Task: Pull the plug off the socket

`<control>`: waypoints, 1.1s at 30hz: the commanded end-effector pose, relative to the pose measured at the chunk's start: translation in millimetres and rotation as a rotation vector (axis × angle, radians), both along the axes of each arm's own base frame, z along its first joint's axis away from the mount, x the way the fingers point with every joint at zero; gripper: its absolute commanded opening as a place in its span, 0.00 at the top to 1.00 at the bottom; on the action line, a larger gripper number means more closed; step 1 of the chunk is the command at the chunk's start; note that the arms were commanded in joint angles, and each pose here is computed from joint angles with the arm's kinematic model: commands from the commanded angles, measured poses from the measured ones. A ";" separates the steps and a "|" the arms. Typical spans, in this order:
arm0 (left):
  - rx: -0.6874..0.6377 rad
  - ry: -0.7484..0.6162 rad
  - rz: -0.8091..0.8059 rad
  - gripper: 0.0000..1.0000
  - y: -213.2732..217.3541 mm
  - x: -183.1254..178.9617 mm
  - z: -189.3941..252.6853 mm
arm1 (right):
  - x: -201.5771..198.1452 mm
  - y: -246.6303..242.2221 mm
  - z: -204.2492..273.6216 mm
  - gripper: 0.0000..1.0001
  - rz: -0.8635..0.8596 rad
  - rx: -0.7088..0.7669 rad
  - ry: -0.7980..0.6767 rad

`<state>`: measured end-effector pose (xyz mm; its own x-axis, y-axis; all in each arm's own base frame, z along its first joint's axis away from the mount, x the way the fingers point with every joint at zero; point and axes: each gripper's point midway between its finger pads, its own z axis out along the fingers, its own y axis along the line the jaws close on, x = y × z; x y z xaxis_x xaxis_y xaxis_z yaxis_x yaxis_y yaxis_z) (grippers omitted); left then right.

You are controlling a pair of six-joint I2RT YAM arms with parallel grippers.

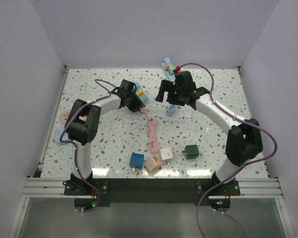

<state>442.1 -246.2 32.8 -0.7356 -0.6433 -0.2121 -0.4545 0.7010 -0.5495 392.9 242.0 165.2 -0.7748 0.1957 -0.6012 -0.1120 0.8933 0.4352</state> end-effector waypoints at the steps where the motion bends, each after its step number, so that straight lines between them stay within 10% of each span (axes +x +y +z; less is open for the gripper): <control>1: 0.046 -0.016 -0.271 1.00 0.2 -34.9 -25.7 | 5.8 9.0 5.5 0.06 0.052 0.035 -0.017; 9: 0.085 -0.255 -0.479 1.00 8.9 -41.7 -5.9 | 40.1 46.8 -32.2 0.08 0.209 0.088 0.053; 33: -0.105 -0.386 -0.532 1.00 -10.3 -37.6 20.7 | 53.2 97.1 -96.3 0.53 0.357 0.261 0.105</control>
<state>399.7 -252.4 37.5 -0.8695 -0.2587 -0.4208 0.1031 0.7381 -0.6668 437.9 329.0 54.0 -0.8923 0.0358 -0.4500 -0.2998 0.6982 0.6501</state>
